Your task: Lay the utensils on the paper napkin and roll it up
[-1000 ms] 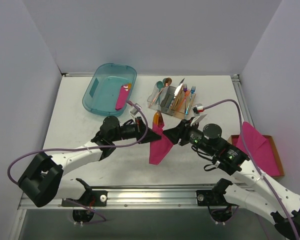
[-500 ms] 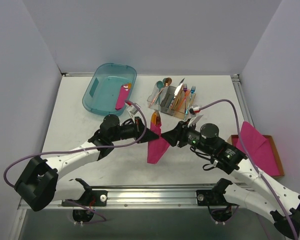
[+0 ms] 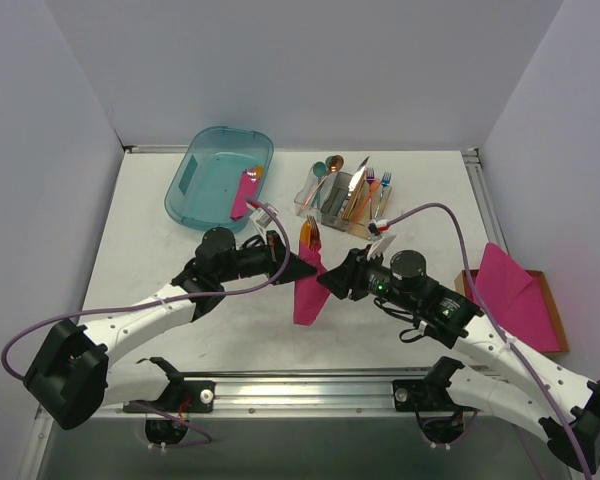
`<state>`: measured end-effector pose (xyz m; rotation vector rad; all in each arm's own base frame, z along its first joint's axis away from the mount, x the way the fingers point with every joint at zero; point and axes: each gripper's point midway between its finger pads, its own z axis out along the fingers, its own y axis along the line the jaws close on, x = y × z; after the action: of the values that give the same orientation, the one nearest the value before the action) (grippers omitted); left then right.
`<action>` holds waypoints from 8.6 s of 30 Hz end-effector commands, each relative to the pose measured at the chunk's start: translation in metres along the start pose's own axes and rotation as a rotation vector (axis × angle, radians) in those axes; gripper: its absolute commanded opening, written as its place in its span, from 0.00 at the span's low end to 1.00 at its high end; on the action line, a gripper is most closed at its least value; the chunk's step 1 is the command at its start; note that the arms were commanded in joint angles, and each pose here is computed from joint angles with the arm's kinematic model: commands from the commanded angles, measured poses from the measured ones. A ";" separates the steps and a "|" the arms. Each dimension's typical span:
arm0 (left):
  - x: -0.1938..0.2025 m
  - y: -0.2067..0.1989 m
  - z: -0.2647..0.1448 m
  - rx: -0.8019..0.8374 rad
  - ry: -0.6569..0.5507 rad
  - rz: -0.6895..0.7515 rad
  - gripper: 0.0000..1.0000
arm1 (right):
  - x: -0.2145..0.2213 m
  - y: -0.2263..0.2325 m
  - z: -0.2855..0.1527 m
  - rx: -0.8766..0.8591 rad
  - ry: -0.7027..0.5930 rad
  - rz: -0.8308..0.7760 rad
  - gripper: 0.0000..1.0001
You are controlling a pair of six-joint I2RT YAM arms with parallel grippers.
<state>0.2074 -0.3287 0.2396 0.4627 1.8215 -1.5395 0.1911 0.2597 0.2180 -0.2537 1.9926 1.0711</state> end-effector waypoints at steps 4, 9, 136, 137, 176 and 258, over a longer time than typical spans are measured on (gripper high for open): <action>-0.038 -0.028 -0.003 0.036 -0.092 0.068 0.02 | -0.003 0.011 0.003 -0.047 -0.018 -0.003 0.34; -0.037 -0.032 -0.002 0.059 -0.087 0.056 0.02 | -0.002 0.015 0.002 -0.065 -0.017 -0.006 0.33; -0.076 -0.032 -0.036 0.006 -0.163 0.042 0.02 | -0.049 0.066 -0.023 -0.179 -0.099 -0.038 0.53; -0.076 -0.033 -0.035 0.011 -0.161 0.041 0.02 | -0.048 0.066 -0.020 -0.185 -0.096 -0.036 0.51; -0.065 -0.062 -0.034 0.155 -0.130 -0.008 0.02 | -0.034 0.072 0.014 -0.269 -0.050 -0.017 0.47; -0.046 -0.054 -0.010 0.114 -0.244 -0.094 0.77 | -0.047 0.090 0.004 -0.347 -0.158 0.001 0.00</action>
<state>0.1966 -0.3238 0.3078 0.2415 1.6296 -1.7165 0.1745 0.3088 0.2606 -0.3301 1.8164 1.3698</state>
